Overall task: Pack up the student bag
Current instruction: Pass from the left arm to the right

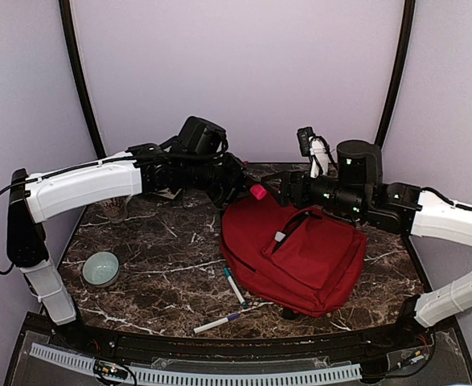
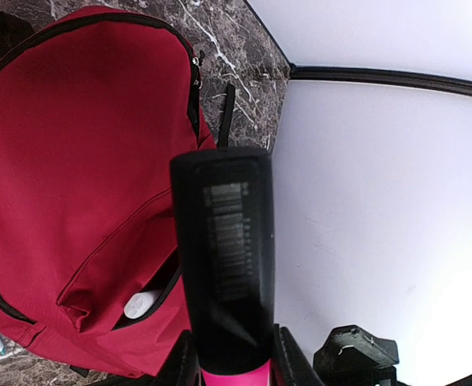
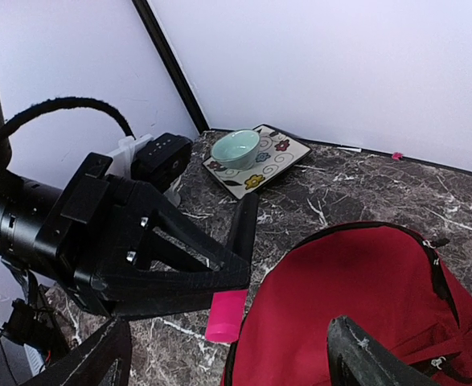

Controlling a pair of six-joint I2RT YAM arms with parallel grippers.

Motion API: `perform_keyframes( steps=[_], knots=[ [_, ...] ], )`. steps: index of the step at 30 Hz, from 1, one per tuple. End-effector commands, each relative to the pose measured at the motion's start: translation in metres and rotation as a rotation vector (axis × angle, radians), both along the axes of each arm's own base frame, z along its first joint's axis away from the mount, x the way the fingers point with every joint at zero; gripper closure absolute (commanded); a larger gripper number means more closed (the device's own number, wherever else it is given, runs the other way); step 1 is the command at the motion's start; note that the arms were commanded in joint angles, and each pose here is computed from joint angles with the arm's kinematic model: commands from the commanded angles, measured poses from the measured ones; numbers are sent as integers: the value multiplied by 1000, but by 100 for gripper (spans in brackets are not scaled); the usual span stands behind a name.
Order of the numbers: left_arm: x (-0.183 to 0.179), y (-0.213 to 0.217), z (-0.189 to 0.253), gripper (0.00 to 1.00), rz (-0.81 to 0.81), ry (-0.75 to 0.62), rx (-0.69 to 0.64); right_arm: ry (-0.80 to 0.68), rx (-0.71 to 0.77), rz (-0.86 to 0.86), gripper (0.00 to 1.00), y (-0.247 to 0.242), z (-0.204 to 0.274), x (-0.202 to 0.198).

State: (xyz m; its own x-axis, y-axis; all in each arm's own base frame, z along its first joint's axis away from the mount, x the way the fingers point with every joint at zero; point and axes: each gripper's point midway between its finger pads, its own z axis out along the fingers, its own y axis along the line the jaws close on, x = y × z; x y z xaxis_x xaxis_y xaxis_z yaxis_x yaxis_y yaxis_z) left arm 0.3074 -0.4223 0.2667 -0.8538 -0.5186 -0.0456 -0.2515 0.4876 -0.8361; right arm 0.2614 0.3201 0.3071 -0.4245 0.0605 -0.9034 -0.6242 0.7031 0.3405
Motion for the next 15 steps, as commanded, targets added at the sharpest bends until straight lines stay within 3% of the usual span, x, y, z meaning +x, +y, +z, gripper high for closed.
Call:
perform_keyframes(
  steps=[1,15],
  knots=[
    [3,6,36,87,74,-39,-126,-67,51,-29,16,11,19,12],
    [6,1,53,86,102,-46,-196,-76,63,-29,16,22,8,20]
  ],
)
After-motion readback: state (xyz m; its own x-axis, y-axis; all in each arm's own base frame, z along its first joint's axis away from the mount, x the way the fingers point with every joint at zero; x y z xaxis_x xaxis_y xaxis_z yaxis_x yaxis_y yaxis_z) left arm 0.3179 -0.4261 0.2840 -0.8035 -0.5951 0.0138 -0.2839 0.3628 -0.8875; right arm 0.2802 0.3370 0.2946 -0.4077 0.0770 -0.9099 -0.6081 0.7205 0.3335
